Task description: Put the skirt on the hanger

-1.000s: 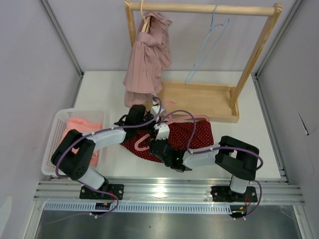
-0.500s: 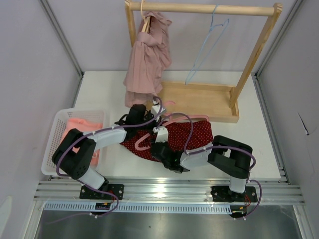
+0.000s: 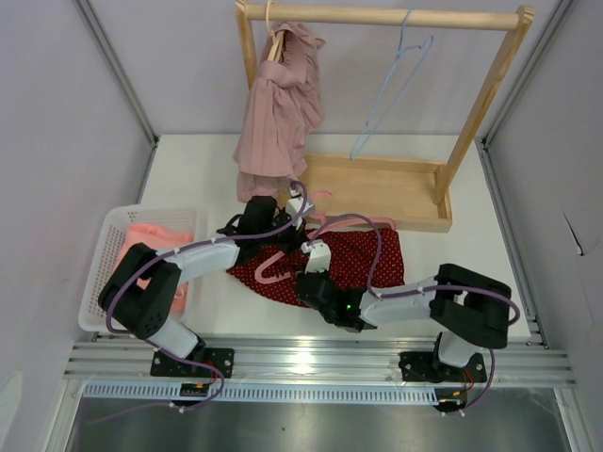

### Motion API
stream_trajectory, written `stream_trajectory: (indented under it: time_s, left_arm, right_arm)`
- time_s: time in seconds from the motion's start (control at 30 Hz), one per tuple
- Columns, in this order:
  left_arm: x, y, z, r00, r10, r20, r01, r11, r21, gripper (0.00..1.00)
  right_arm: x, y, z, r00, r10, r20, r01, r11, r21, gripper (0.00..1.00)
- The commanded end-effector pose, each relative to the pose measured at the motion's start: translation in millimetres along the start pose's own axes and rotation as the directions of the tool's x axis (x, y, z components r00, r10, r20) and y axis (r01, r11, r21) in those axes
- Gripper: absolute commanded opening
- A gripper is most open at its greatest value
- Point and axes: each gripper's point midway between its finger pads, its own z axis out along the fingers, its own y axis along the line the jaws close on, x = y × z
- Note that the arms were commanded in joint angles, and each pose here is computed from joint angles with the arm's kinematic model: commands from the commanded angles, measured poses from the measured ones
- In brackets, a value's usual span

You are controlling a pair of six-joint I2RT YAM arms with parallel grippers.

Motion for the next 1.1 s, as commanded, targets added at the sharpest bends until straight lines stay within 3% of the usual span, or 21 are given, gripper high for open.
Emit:
stream_trajectory:
  time_s: [0.0,0.53,1.07]
  left_arm:
    - [-31.3,9.6,-5.0,0.997,0.042,0.059,-0.040,0.999,-0.034,0.00]
    - [-63.5,10.5,-11.7,0.992,0.069,0.105,-0.064,0.997,-0.044,0.00]
    - [-90.2,-14.3,-27.1,0.987,0.128,0.094,-0.122,0.990,-0.065,0.00]
  right_arm:
    - [-14.5,3.0,-26.9,0.999,0.030,0.012,-0.030,0.999,-0.023,0.00]
    - [31.0,20.6,-82.9,0.980,-0.097,-0.173,0.066,0.983,-0.173,0.00]
    - [58.5,44.9,-103.6,0.960,-0.187,-0.207,0.116,0.942,-0.314,0.00]
